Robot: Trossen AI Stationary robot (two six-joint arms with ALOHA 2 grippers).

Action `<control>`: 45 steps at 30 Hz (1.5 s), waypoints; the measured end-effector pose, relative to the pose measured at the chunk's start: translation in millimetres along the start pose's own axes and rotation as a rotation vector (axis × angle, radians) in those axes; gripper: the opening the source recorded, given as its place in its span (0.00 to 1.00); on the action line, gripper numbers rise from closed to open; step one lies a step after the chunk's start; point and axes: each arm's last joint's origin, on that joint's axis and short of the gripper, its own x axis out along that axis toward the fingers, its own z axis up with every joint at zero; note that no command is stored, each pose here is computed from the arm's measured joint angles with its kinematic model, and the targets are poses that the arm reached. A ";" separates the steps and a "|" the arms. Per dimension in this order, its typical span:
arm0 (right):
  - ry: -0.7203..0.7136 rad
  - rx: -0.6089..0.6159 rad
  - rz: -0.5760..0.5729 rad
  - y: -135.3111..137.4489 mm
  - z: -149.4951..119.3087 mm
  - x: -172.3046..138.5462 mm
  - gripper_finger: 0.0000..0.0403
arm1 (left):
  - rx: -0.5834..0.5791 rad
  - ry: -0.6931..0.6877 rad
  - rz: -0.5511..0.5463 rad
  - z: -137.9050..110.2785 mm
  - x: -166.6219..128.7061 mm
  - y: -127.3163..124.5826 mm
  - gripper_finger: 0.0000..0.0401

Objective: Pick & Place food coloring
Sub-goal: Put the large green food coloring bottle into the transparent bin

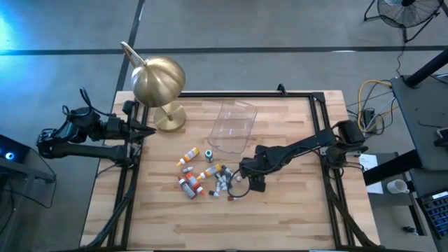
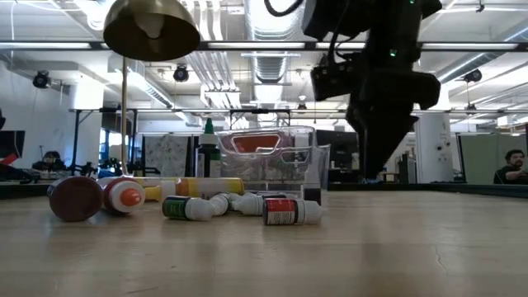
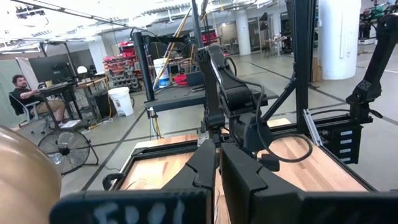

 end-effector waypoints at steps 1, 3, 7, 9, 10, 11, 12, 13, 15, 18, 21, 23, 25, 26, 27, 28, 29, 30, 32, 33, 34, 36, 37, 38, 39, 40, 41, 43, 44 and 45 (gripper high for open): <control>0.002 0.029 -0.002 -0.4 -0.6 0.7 0.47 | 0.000 0.000 0.000 0.0 0.0 0.0 0.00; 0.016 0.088 0.002 -3.2 -1.6 2.7 0.46 | 0.000 0.000 0.000 -0.1 0.0 0.0 0.00; 0.046 0.153 0.026 -6.0 -2.2 3.5 0.45 | 0.151 -0.038 0.010 3.8 0.1 0.7 0.00; 0.052 0.171 0.020 -7.0 -3.6 1.6 0.44 | 0.191 -0.061 0.017 6.2 -0.2 1.1 0.00; 0.047 0.191 0.021 -7.1 -3.5 0.5 0.43 | 0.193 -0.061 0.017 6.3 -0.3 1.1 0.00; 0.041 0.214 0.022 -7.4 -3.4 -1.2 0.43 | 0.187 -0.061 0.017 6.3 -0.4 1.1 0.00; 0.037 0.234 0.021 -7.8 -3.4 -2.4 0.43 | 0.179 -0.061 0.017 6.2 -0.4 1.1 0.00; 0.032 0.251 0.021 -8.2 -3.3 -4.0 0.42 | 0.167 -0.060 0.016 6.2 -0.4 1.1 0.00; 0.027 0.278 0.009 -10.3 -4.4 -8.4 0.41 | 0.150 -0.060 0.015 6.2 -0.1 1.1 0.00; 0.018 0.289 0.008 -13.5 -7.2 -17.3 0.40 | 0.073 -0.106 0.021 11.0 2.2 1.9 0.00; 0.033 0.314 0.004 -21.1 -11.4 -23.4 0.40 | -0.220 -0.125 -0.029 12.7 3.6 1.2 0.00; 0.028 0.349 0.008 -27.4 -13.1 -26.2 0.40 | -0.413 -0.132 -0.044 13.8 4.1 1.3 0.00; 0.026 0.376 0.006 -34.4 -16.6 -28.7 0.40 | -0.539 -0.135 -0.052 14.3 4.2 1.4 0.00; 0.023 0.389 0.006 -37.9 -18.6 -29.3 0.39 | -0.581 -0.138 -0.056 14.7 4.4 1.5 0.00; 0.026 0.400 0.003 -41.5 -21.6 -28.9 0.39 | -0.611 -0.132 -0.058 14.3 4.5 1.4 0.00; 0.033 0.411 -0.002 -45.0 -25.0 -28.3 0.39 | -0.631 -0.130 -0.059 14.0 5.0 1.3 0.00; 0.035 0.420 -0.005 -48.4 -28.2 -28.3 0.39 | -0.649 -0.125 -0.059 13.8 6.3 1.3 0.00; 0.034 0.428 -0.007 -51.9 -30.9 -28.6 0.39 | -0.663 -0.111 -0.058 12.9 8.2 1.1 0.00; 0.033 0.442 -0.012 -57.9 -36.7 -29.4 0.39 | -0.678 -0.064 -0.051 9.2 14.9 0.5 0.00; 0.033 0.449 -0.017 -60.4 -39.1 -29.2 0.39 | -0.679 -0.036 -0.047 6.9 18.5 0.0 0.00; 0.029 0.456 -0.020 -62.6 -41.0 -29.6 0.39 | -0.682 -0.005 -0.043 3.9 22.6 -0.6 0.00; 0.025 0.469 -0.021 -66.8 -44.1 -31.3 0.39 | -0.704 0.050 -0.034 -1.5 29.6 -1.6 0.00; 0.017 0.476 -0.019 -68.8 -44.4 -32.9 0.38 | -0.735 0.072 -0.030 -5.1 33.4 -2.2 0.00; 0.008 0.482 -0.019 -70.4 -44.5 -34.1 0.38 | -0.774 0.094 -0.026 -8.5 37.1 -2.9 0.00; 0.002 0.485 -0.025 -71.5 -45.1 -34.9 0.38 | -0.813 0.110 -0.028 -11.3 41.3 -3.6 0.00; -0.006 0.487 -0.037 -72.5 -45.3 -35.7 0.37 | -0.850 0.121 -0.040 -13.5 45.7 -4.5 0.00; -0.016 0.487 -0.044 -72.9 -45.3 -36.6 0.37 | -0.875 0.136 -0.052 -15.7 49.9 -5.4 0.00; -0.032 0.486 -0.063 -73.6 -45.6 -38.2 0.36 | -0.884 0.181 -0.083 -20.8 56.4 -8.0 0.00; -0.039 0.485 -0.075 -74.0 -45.7 -38.4 0.36 | -0.879 0.222 -0.088 -24.8 58.3 -9.6 0.00; -0.044 0.484 -0.087 -74.4 -45.7 -38.6 0.36 | -0.875 0.280 -0.077 -30.9 59.8 -11.5 0.00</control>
